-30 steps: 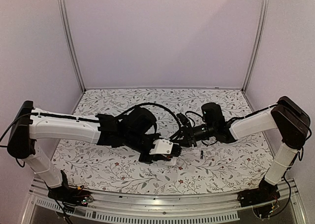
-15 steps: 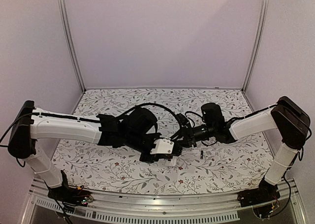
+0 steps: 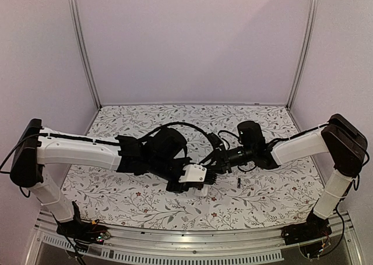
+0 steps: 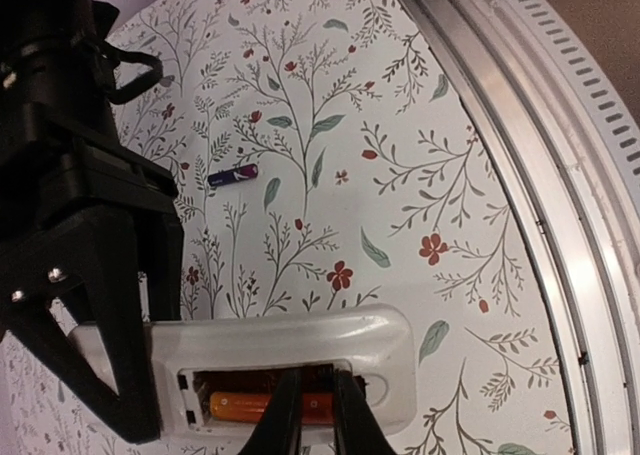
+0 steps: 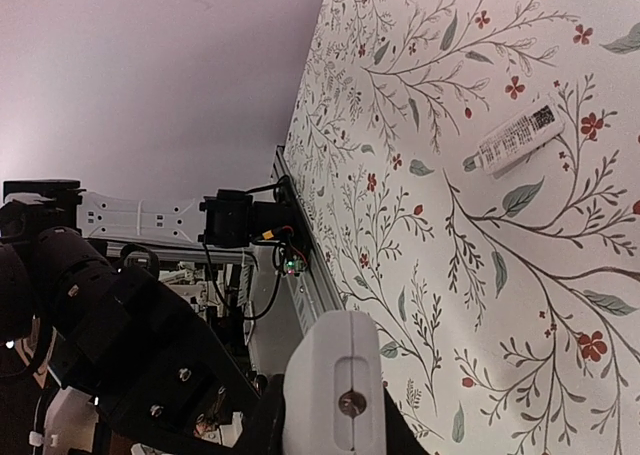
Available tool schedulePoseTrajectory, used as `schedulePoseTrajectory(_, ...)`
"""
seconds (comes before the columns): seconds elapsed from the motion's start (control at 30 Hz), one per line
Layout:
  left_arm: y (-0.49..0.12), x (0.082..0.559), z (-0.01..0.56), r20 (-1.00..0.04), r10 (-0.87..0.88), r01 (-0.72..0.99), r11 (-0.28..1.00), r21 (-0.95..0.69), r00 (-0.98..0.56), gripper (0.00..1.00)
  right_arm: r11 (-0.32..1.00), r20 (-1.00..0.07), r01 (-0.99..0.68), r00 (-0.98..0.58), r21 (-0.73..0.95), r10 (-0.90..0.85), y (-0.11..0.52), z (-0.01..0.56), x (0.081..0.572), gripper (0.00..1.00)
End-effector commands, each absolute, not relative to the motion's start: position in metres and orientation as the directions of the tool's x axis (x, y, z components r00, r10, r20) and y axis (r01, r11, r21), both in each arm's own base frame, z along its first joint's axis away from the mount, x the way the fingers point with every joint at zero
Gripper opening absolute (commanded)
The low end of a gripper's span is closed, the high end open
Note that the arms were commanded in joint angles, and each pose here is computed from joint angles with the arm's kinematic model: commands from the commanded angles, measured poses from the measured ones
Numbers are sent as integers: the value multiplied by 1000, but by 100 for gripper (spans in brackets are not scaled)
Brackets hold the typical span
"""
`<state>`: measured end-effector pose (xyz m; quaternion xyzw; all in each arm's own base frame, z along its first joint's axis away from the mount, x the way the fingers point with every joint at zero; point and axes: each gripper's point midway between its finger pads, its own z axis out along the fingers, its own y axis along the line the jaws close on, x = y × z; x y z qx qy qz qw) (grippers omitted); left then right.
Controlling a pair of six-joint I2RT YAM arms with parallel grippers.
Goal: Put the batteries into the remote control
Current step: Load the battery into the battery compartment, then press the battery in the battery compartment.
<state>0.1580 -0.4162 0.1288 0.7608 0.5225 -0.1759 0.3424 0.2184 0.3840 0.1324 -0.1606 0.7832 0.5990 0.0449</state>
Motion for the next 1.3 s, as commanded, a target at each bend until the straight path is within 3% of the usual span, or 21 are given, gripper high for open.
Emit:
schedulePoseTrajectory(0.0, -413, 174, 115, -605, 714, 927, -176, 333, 353, 12, 122, -335, -373, -909, 920, -249, 392, 169, 201, 0)
schedulePoseTrajectory(0.63, -382, 180, 81, -544, 807, 968, -132, 212, 229, 2, 22, -447, -461, -870, 887, -205, 383, 215, 192, 0)
schedulePoseTrajectory(0.83, -377, 178, 89, -547, 803, 965, -132, 227, 238, 3, 68, -434, -448, -887, 891, -154, 375, 208, 206, 0)
schedulePoseTrajectory(1.07, -403, 179, 154, -685, 678, 945, -42, 324, 265, 15, 197, -399, -403, -915, 894, -59, 356, 178, 237, 0)
schedulePoseTrajectory(1.17, -413, 187, 186, -756, 614, 940, 66, 335, 226, 24, 217, -407, -406, -912, 888, -44, 353, 175, 242, 0)
schedulePoseTrajectory(1.27, -409, 208, 209, -831, 545, 928, 246, 282, 108, 45, 233, -437, -430, -899, 872, -26, 350, 177, 245, 0)
